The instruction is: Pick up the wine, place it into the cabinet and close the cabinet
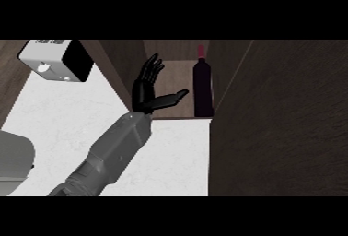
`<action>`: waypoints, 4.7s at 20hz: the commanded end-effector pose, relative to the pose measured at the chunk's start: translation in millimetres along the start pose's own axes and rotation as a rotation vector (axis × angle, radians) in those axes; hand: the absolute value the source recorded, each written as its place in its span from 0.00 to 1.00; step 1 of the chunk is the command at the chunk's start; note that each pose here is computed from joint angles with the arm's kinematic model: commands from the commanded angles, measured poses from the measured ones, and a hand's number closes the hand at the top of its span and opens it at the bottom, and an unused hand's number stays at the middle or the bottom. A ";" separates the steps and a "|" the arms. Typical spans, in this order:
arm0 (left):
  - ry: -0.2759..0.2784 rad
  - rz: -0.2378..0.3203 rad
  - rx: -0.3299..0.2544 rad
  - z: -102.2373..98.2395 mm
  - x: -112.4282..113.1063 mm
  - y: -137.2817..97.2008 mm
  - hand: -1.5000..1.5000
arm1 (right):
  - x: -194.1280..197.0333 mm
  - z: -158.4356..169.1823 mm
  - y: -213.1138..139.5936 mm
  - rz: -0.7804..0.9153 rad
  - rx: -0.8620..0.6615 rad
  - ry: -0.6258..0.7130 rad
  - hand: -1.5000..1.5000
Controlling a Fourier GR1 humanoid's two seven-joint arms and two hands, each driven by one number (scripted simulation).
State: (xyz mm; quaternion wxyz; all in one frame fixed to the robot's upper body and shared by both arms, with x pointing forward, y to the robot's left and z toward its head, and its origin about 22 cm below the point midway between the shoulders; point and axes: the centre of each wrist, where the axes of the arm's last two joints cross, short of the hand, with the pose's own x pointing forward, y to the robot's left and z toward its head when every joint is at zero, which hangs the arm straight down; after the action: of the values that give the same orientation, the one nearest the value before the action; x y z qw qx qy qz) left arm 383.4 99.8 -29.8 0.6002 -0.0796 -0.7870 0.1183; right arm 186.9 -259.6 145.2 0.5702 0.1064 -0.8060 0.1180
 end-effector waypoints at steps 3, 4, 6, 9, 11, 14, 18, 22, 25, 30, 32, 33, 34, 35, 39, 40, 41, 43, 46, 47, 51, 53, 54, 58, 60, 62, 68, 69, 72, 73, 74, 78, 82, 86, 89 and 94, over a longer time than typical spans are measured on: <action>-0.037 -0.030 0.031 27.3 -8.3 7.7 0.00 | -5.5 14.3 17.2 -0.008 -0.010 0.018 0.00; -0.044 -0.020 -0.014 31.2 -5.7 30.9 0.00 | 4.2 12.1 13.7 0.004 -0.007 0.013 0.00; -0.026 -0.015 -0.050 41.1 -1.3 28.0 0.00 | 2.0 15.1 10.1 0.000 -0.022 0.011 0.00; -0.020 0.002 -0.140 49.9 20.0 0.7 0.00 | 7.6 15.6 9.3 0.010 -0.021 0.007 0.00; 0.016 0.024 -0.188 59.6 33.9 15.4 0.00 | -1.2 11.9 14.0 0.005 -0.023 0.005 0.00; 0.007 0.036 -0.221 83.2 59.0 0.2 0.00 | 8.4 14.1 5.6 0.000 -0.015 0.001 0.00; 0.006 0.046 -0.227 99.1 102.7 6.1 0.00 | 14.9 3.3 15.7 -0.007 -0.008 -0.005 0.00; -0.006 0.061 -0.209 121.1 132.9 2.6 0.00 | 15.5 9.8 17.4 -0.010 0.003 -0.010 0.00; -0.021 0.065 -0.206 145.2 146.5 22.0 0.00 | 14.4 5.2 1.8 0.039 0.025 0.000 0.00; -0.037 0.064 -0.206 159.8 166.3 24.0 0.00 | 19.1 8.7 32.6 0.115 0.156 0.019 1.00; -0.042 0.029 -0.174 151.5 176.5 48.4 0.00 | 29.4 10.9 22.5 0.159 0.256 0.045 1.00; -0.034 0.034 -0.130 170.0 163.0 37.8 0.00 | 28.3 12.5 23.0 0.164 0.316 0.071 1.00; -0.053 0.013 -0.131 171.6 169.6 50.0 0.00 | 29.7 10.0 15.5 0.150 0.373 0.094 1.00; -0.043 -0.005 -0.116 178.8 175.0 58.9 0.00 | 32.1 20.2 38.2 0.142 0.375 0.074 1.00; -0.096 -0.034 -0.084 194.2 191.0 73.1 0.00 | 28.4 13.7 44.9 0.094 0.457 0.132 1.00; -0.061 -0.018 -0.069 202.4 176.7 83.8 0.00 | 35.3 27.2 52.9 0.050 0.482 0.159 1.00; -0.092 -0.019 -0.057 208.9 195.2 85.3 0.00 | 22.8 27.0 52.0 0.011 0.479 0.167 1.00; -0.117 -0.031 -0.051 195.6 201.0 105.0 0.00 | 32.3 24.0 65.2 -0.015 0.519 0.148 1.00; -0.115 -0.011 -0.023 218.9 206.0 107.9 0.00 | 43.2 37.1 81.7 -0.053 0.547 0.128 1.00; -0.112 -0.021 -0.026 214.3 207.5 127.5 0.00 | 43.5 17.3 79.6 -0.038 0.562 0.128 1.00; -0.110 -0.023 0.000 225.0 214.1 144.5 0.00 | 52.1 18.3 108.8 -0.041 0.553 0.117 1.00; -0.092 -0.038 -0.030 220.5 241.5 154.5 0.00 | 49.8 21.2 111.2 -0.039 0.565 0.100 1.00; -0.114 -0.031 -0.018 224.5 246.7 161.4 0.00 | 51.0 9.2 117.4 -0.037 0.527 0.093 1.00; -0.127 -0.052 -0.019 228.5 247.8 169.6 0.00 | 54.0 -2.3 156.6 0.013 0.569 0.061 1.00; -0.113 -0.031 -0.039 230.8 253.8 176.6 0.00 | 59.8 -13.7 165.3 0.058 0.551 0.046 1.00; -0.114 -0.055 -0.057 234.8 255.6 193.4 0.00 | 43.5 -27.1 179.9 0.104 0.536 0.041 1.00; -0.129 -0.039 -0.093 227.3 277.7 200.8 0.00 | 46.3 -77.1 203.4 0.109 0.473 0.040 1.00; -0.127 -0.037 -0.073 230.9 281.4 192.2 0.00 | 51.6 -79.0 199.5 0.109 0.469 0.041 1.00; -0.094 -0.029 -0.070 225.4 277.9 206.9 0.00 | 44.3 -110.7 212.5 0.155 0.424 0.036 1.00; -0.108 -0.028 -0.068 232.4 282.1 216.6 0.00 | 42.7 -116.4 206.3 0.148 0.399 0.046 1.00; -0.104 -0.021 -0.085 229.6 291.9 206.8 0.00 | 51.9 -136.8 202.7 0.159 0.409 0.047 1.00; -0.113 -0.009 -0.086 238.6 276.3 215.8 0.00 | 38.2 -168.7 202.4 0.169 0.365 0.039 1.00; -0.100 -0.034 -0.095 222.0 289.0 213.1 0.00 | 26.5 -197.1 196.6 0.202 0.329 0.058 1.00; -0.024 -0.009 -0.113 228.5 272.1 214.3 0.00 | 34.2 -231.2 166.0 0.220 0.287 0.048 1.00; -0.026 -0.007 -0.143 217.9 278.2 184.4 0.00 | 11.0 -237.1 144.0 0.240 0.285 0.057 1.00; -0.023 0.008 -0.123 208.6 257.7 170.4 0.00 | -7.5 -247.8 131.3 0.251 0.280 0.073 1.00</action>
State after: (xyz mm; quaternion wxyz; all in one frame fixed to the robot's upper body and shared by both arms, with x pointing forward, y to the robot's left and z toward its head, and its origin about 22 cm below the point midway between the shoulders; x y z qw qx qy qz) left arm 101.5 328.8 112.7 0.5828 -0.1130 -0.8016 0.0708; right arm 340.1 -32.7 218.0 0.5374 0.1165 -0.7706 0.3221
